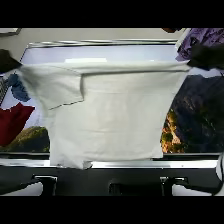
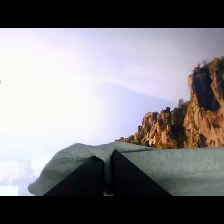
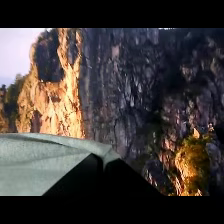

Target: Fold the clothes and pants, and hang the long-sleeved shirts on hangers.

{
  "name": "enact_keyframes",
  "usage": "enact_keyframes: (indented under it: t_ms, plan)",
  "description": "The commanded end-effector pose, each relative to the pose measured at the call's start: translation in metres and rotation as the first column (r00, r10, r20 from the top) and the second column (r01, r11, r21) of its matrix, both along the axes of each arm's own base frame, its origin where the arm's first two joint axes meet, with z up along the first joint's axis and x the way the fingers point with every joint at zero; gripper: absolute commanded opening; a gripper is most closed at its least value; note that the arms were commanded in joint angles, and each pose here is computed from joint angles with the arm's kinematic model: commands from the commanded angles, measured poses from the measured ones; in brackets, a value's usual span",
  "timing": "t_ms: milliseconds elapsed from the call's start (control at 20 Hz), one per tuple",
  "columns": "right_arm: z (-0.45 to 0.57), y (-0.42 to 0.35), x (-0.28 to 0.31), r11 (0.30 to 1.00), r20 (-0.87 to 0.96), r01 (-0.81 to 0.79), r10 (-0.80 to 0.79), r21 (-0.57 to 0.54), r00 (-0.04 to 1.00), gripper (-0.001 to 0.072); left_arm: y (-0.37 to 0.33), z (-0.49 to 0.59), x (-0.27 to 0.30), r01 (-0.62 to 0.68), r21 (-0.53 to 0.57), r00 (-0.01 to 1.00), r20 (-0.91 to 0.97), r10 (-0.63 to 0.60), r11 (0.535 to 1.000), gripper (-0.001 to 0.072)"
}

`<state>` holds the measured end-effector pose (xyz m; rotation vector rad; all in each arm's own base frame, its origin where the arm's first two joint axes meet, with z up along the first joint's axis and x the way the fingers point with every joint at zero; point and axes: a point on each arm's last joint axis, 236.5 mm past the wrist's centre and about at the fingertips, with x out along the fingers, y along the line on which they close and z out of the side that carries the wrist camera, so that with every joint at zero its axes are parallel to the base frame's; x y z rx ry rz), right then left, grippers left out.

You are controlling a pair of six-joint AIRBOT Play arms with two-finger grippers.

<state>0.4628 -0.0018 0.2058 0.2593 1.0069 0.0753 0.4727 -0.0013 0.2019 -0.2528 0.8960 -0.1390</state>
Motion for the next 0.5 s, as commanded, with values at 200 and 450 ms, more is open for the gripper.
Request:
enact_keyframes:
  t_ms: [200, 450]
  plan:
    - [-0.185, -0.013, 0.113, 0.995, -0.119, 0.075, -0.067, 0.060, 0.991, 0.0032, -0.038, -0.202, 0.125, -0.008, -0.008, 0.997, -0.081, 0.007, 1.000, 0.0016]
    - [-0.206, -0.011, 0.107, 0.996, -0.177, 0.063, -0.052, 0.062, 0.983, 0.0032, -0.024, -0.209, 0.127, -0.001, 0.020, 0.997, -0.080, 0.002, 1.000, 0.0017]
